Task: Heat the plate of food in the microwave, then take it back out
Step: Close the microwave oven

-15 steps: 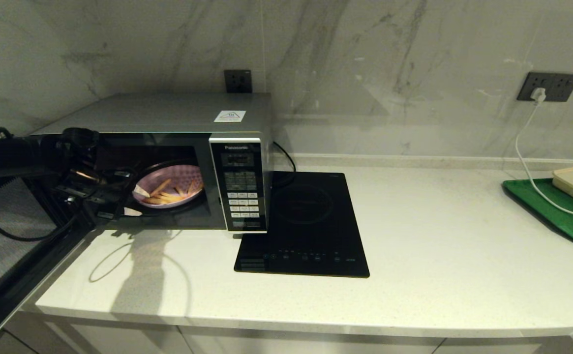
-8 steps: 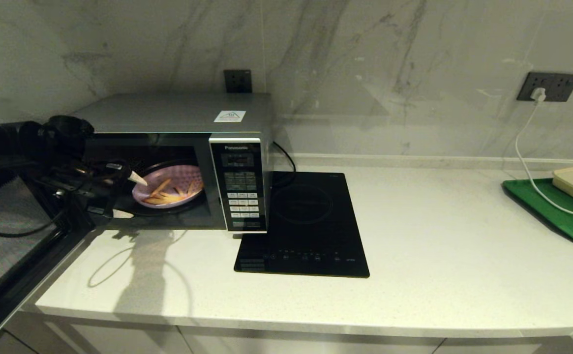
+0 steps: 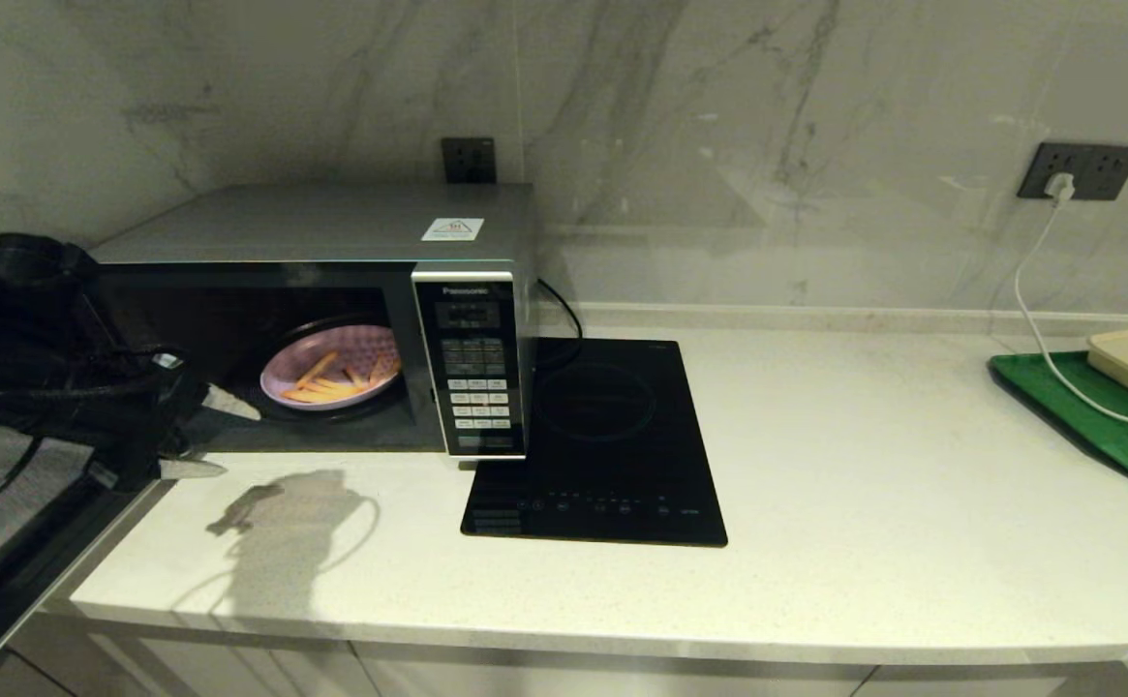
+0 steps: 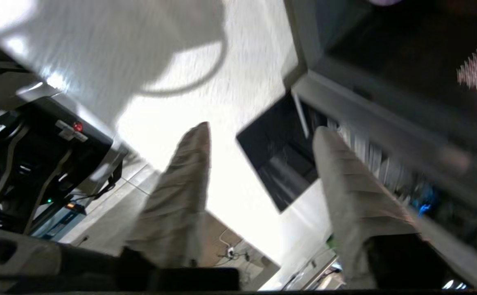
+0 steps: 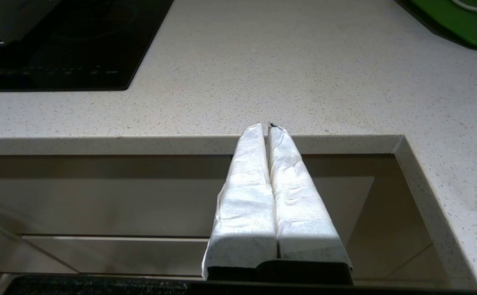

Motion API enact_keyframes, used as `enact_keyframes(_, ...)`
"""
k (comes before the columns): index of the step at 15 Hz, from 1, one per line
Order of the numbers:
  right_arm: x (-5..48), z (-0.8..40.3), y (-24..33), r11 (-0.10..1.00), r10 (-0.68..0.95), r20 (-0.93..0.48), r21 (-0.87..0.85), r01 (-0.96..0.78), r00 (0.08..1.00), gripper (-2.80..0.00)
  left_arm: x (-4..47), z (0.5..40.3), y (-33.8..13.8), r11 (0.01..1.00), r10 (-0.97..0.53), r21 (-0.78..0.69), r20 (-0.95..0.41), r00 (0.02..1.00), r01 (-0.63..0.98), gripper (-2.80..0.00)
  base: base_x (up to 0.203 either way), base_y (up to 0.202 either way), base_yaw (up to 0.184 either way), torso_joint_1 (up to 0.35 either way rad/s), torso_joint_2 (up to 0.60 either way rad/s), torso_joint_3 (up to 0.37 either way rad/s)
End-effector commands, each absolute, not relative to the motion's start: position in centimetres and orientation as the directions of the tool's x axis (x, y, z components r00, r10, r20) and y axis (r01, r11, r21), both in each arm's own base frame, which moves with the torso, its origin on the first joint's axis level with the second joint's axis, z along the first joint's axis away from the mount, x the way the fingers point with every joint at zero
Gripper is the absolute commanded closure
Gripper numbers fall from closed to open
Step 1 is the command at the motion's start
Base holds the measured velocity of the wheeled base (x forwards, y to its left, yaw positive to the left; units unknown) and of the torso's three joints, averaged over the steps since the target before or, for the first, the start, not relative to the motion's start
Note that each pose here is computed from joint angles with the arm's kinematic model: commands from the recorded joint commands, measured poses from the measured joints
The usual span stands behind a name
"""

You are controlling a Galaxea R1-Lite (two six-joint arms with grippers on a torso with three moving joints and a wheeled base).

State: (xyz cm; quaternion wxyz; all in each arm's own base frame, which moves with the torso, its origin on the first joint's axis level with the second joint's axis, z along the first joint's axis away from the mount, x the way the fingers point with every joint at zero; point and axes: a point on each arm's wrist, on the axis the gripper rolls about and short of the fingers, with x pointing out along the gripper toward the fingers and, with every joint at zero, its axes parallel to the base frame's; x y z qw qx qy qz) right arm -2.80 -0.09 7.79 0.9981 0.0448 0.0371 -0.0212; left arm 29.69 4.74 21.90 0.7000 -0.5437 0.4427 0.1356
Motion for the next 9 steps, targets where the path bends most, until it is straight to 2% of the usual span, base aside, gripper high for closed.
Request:
enact_keyframes(1, -2.8, 7.8, -0.1, 0.995, -0.038, -0.078, 0.089, 0.045, 0.996, 0.00, 24.9, 25.4, 4.8, 0.372, -0.254, -0.707, -0.701, 0.667, -0.602, 0.00, 0.000, 0.000, 0.000, 0.000, 0.00, 0.000)
enact_keyframes(2, -2.8, 7.8, -0.1, 0.995, -0.038, -0.078, 0.089, 0.045, 0.996, 0.00, 23.9, 26.5, 5.9, 0.381, -0.210, -0.722, -0.676, 0.707, -0.577, 0.00, 0.000, 0.000, 0.000, 0.000, 0.00, 0.000)
enact_keyframes(4, -2.8, 7.8, -0.1, 0.995, -0.038, -0.078, 0.089, 0.045, 0.996, 0.00, 22.2, 28.9, 8.3, 0.468, -0.109, -0.707, -0.641, 0.760, -0.530, 0.00, 0.000, 0.000, 0.000, 0.000, 0.00, 0.000)
enact_keyframes(7, -2.8, 7.8, -0.1, 0.995, -0.038, -0.078, 0.089, 0.045, 0.996, 0.00, 19.5, 31.9, 12.1, 0.518, 0.093, -0.648, -0.607, 0.789, -0.559, 0.00, 0.000, 0.000, 0.000, 0.000, 0.00, 0.000)
enact_keyframes(9, -2.8, 7.8, -0.1, 0.995, -0.038, -0.078, 0.089, 0.045, 0.996, 0.00, 17.3, 34.3, 13.5, 0.615, 0.221, -0.567, -0.543, 0.810, -0.548, 0.00, 0.000, 0.000, 0.000, 0.000, 0.00, 0.000)
